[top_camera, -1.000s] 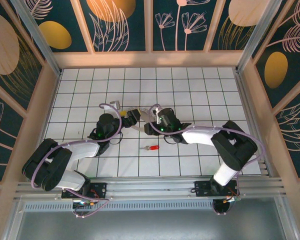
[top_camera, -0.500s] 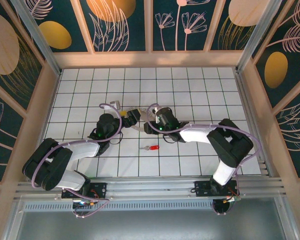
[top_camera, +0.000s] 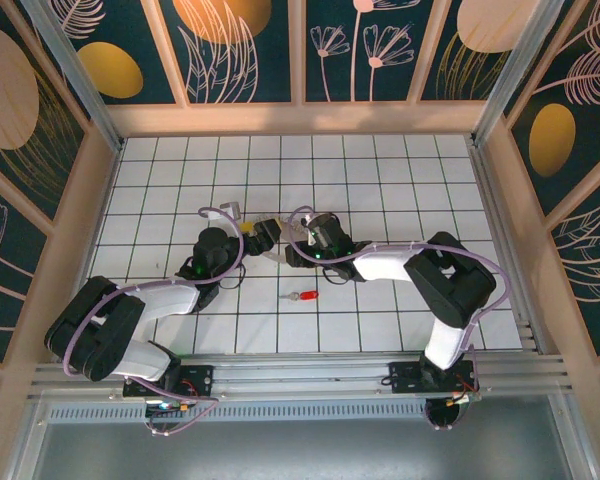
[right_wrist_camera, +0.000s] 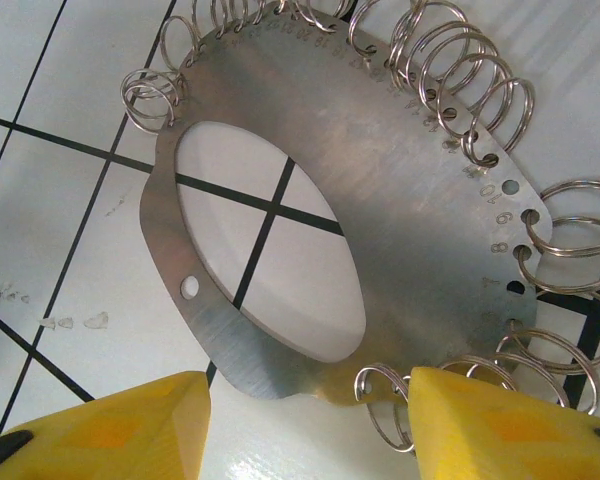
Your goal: Put the keys on the keyring
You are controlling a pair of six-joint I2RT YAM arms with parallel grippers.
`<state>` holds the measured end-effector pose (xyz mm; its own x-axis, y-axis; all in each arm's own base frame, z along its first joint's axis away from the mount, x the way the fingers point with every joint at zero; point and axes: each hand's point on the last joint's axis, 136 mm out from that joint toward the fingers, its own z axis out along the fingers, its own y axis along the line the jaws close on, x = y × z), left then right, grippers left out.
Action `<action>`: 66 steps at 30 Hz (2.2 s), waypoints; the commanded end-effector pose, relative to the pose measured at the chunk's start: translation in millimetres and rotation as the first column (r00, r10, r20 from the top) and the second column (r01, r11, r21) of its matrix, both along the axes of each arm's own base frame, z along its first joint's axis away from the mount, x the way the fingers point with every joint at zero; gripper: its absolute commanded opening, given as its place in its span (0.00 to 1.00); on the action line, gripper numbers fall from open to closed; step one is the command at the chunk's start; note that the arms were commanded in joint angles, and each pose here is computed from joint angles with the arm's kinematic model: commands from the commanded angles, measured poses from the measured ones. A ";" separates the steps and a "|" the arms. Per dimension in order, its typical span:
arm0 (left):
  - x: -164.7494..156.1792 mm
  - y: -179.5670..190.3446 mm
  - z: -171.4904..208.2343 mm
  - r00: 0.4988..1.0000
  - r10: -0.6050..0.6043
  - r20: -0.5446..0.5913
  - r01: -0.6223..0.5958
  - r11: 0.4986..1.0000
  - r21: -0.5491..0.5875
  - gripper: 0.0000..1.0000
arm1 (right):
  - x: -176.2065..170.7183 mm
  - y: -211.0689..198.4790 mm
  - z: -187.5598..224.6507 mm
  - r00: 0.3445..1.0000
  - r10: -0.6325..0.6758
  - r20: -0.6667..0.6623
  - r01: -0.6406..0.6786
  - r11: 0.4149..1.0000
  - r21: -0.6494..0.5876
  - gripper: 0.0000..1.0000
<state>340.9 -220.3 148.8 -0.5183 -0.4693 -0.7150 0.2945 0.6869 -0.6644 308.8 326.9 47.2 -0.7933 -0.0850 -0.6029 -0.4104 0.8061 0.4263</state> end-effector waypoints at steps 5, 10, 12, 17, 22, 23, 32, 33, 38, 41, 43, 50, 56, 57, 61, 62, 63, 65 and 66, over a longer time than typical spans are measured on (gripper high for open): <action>-2.0 -1.9 2.8 1.000 -0.012 0.023 0.012 1.000 -0.002 0.99 | 3.7 0.8 -5.7 1.000 0.000 -0.009 0.000 1.000 -0.012 0.55; -2.0 -1.9 2.8 1.000 -0.011 0.023 0.011 1.000 -0.002 0.99 | 0.1 4.6 -4.7 1.000 0.020 -0.018 -0.020 1.000 0.001 0.55; -1.8 -2.3 3.4 1.000 -0.012 0.022 0.012 1.000 -0.005 0.99 | -1.9 5.9 -4.4 0.999 0.028 -0.022 -0.028 1.000 0.006 0.54; -1.3 -2.4 3.5 1.000 -0.012 0.023 0.012 1.000 -0.004 0.99 | -10.9 13.6 -2.0 0.998 0.064 -0.028 -0.064 0.998 0.017 0.54; -1.5 -2.5 4.2 1.000 -0.011 0.024 0.012 1.000 -0.007 0.98 | -22.4 23.9 4.9 0.994 0.104 -0.028 -0.103 0.994 0.042 0.53; -1.5 -2.5 4.4 1.000 -0.012 0.025 0.012 1.000 -0.007 0.99 | -24.7 25.6 5.6 0.994 0.109 -0.032 -0.108 0.993 0.049 0.53; -1.6 -2.8 10.5 0.999 -0.014 0.033 0.015 1.000 -0.013 0.99 | -32.4 34.5 10.3 0.992 0.124 -0.037 -0.120 0.990 0.075 0.53; -1.8 -2.7 11.4 0.999 -0.014 0.035 0.015 1.000 -0.013 0.99 | -31.9 33.6 9.2 0.992 0.118 -0.036 -0.115 0.991 0.069 0.53; -2.2 -2.7 12.4 0.999 -0.015 0.036 0.016 1.000 -0.010 0.99 | -23.2 25.5 -1.1 0.998 0.056 -0.040 -0.056 0.998 0.016 0.53; -2.9 -1.9 13.6 0.999 -0.014 0.039 0.014 1.000 -0.012 0.99 | -17.6 21.2 -7.2 0.999 0.015 -0.042 -0.016 1.000 -0.012 0.52; -3.3 -1.7 14.9 0.999 -0.014 0.042 0.014 1.000 -0.012 0.99 | -15.4 20.2 -10.1 0.999 0.003 -0.044 -0.004 1.000 -0.024 0.51; -4.6 0.3 17.1 0.999 -0.009 0.048 0.010 1.000 -0.007 0.99 | -10.2 16.6 -15.2 0.999 -0.026 -0.041 0.023 0.998 -0.059 0.44; -4.9 0.6 18.6 0.999 -0.010 0.052 0.010 1.000 -0.010 0.99 | -9.8 11.3 -15.7 0.999 -0.042 -0.034 0.040 0.996 -0.074 0.36; -5.1 0.4 17.7 0.999 -0.011 0.051 0.011 1.000 -0.008 0.99 | -10.1 11.2 -15.9 0.999 -0.042 -0.034 0.040 0.996 -0.075 0.35; -5.1 0.1 17.5 0.999 -0.012 0.051 0.012 1.000 -0.011 0.99 | -8.9 10.3 -16.5 0.998 -0.046 -0.030 0.043 0.996 -0.082 0.32; -5.1 0.1 17.7 0.999 -0.011 0.051 0.012 1.000 -0.012 0.99 | -8.3 10.4 -16.7 0.999 -0.046 -0.029 0.044 0.995 -0.085 0.31; -5.1 0.1 17.6 0.999 -0.012 0.051 0.012 1.000 -0.012 0.99 | -7.6 10.6 -16.4 0.999 -0.047 -0.026 0.044 0.995 -0.086 0.30; -5.2 0.4 16.5 0.999 -0.010 0.049 0.011 1.000 -0.010 0.99 | -7.0 10.3 -17.1 0.999 -0.048 -0.024 0.046 0.995 -0.089 0.29; -5.5 0.2 17.5 0.999 -0.012 0.051 0.013 1.000 -0.012 0.99 | -6.1 10.4 -17.1 0.998 -0.050 -0.023 0.048 0.995 -0.090 0.28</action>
<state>338.8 -219.0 161.2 -0.4980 -0.4791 -0.7228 0.3140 0.6773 -0.6653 297.8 335.5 29.2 -0.8178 -0.0967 -0.5673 -0.3658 0.8483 0.3828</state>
